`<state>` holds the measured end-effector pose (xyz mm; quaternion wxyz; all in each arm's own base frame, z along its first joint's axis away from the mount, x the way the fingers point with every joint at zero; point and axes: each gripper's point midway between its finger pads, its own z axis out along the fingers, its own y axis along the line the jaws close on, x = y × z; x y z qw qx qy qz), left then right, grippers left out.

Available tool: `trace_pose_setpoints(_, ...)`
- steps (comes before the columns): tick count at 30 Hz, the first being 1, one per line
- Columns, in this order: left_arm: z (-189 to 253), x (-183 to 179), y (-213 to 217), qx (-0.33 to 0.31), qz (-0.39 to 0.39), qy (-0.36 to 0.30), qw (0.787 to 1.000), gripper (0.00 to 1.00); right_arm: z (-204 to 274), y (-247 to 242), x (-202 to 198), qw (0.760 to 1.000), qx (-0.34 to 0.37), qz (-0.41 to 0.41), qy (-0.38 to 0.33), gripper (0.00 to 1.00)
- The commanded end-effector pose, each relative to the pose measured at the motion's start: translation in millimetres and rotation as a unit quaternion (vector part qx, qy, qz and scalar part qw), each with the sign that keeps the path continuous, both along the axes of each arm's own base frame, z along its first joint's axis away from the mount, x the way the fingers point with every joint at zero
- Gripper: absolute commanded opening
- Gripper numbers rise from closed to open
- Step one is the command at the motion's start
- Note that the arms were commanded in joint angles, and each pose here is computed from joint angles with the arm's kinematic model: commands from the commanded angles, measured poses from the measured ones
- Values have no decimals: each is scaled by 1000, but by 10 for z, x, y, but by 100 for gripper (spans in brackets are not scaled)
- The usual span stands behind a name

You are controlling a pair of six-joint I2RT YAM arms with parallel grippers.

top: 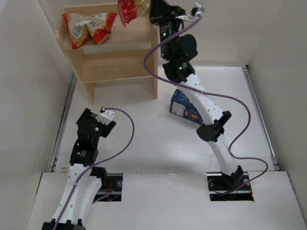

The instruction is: Place and organize the pasta boxes and bags onto the shelf

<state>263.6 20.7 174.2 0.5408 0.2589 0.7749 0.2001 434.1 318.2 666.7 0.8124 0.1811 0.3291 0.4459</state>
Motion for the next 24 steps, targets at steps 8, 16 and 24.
trace_pose_setpoints(8,-228,-87,6,-46,25,19,998,100,397,87,-556,987,25,72,-143,1)
trace_pose_setpoints(16,-220,-68,-68,-66,18,23,997,100,-283,142,178,997,73,17,-18,1)
trace_pose_setpoints(24,-69,-61,-83,-77,19,9,997,100,-521,231,384,990,125,60,9,17)
